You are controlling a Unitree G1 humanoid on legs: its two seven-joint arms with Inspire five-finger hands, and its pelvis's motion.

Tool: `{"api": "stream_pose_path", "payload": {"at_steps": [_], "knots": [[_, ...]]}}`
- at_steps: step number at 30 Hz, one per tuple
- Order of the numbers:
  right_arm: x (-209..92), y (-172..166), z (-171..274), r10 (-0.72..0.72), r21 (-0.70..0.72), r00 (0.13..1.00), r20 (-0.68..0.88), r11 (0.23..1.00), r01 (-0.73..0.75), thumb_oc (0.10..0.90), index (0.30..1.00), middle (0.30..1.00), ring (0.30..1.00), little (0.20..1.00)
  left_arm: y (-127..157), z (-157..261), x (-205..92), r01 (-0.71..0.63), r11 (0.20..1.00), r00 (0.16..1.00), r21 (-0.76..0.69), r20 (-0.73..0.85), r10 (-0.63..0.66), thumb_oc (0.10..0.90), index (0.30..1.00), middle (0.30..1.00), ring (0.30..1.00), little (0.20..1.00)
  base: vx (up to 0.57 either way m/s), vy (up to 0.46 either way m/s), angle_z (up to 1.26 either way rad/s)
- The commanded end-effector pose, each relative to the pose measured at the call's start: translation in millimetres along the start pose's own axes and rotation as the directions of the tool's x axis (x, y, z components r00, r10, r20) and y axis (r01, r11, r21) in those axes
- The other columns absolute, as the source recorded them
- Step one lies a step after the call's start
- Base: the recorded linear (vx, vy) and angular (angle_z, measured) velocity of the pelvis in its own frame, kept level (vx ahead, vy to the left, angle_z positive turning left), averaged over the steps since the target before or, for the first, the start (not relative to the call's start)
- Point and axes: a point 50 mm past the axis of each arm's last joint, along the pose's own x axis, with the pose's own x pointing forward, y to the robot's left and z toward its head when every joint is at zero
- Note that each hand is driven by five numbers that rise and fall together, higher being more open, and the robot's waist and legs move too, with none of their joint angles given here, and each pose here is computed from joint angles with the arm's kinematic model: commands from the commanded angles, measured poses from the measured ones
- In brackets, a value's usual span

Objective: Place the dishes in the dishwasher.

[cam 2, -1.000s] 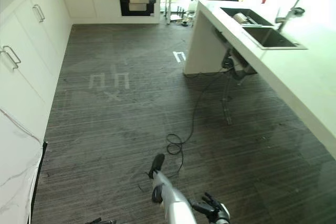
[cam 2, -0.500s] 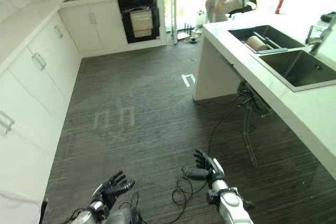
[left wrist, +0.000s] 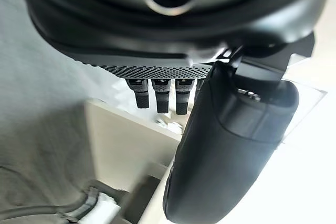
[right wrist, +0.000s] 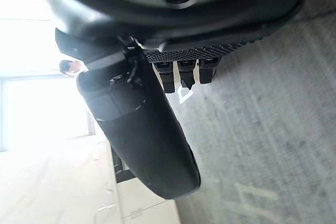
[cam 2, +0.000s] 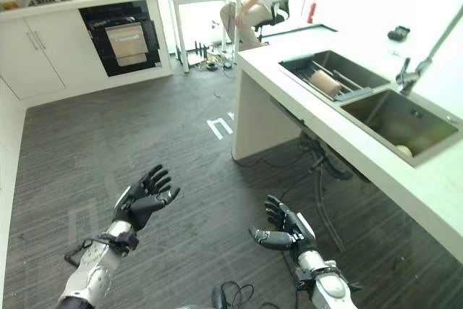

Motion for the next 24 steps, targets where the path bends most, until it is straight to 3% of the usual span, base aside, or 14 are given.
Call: {"api": "stream_pose_path", "payload": {"at_steps": [1, 15, 24], "knots": [[14, -2, 46, 0.030, -0.045, 0.975, 0.221, 0.999, -0.021, 0.800, 0.900, 0.900, 0.900, 0.900, 0, 11, -21, 0.013, 0.997, 0.998, 0.073, 0.060, -0.017, 0.800, 0.900, 0.900, 0.900, 0.900, 0.15, 0.086, -0.23], [1, 0, 97, 0.044, -0.067, 0.899, 0.435, 0.998, -0.016, 0.800, 0.900, 0.900, 0.900, 0.900, -15, 63, -23, -0.013, 0.993, 0.945, 0.118, 0.325, -0.027, 0.800, 0.900, 0.900, 0.900, 0.900, 0.31, -0.156, -0.15], [-8, -14, 132, 0.063, -0.194, 0.847, 0.527, 0.980, 0.047, 0.800, 0.900, 0.900, 0.900, 0.900, -28, 95, -23, 0.023, 0.995, 0.871, 0.095, 0.486, -0.066, 0.800, 0.900, 0.900, 0.900, 0.900, 0.28, -0.128, 0.04]]}}
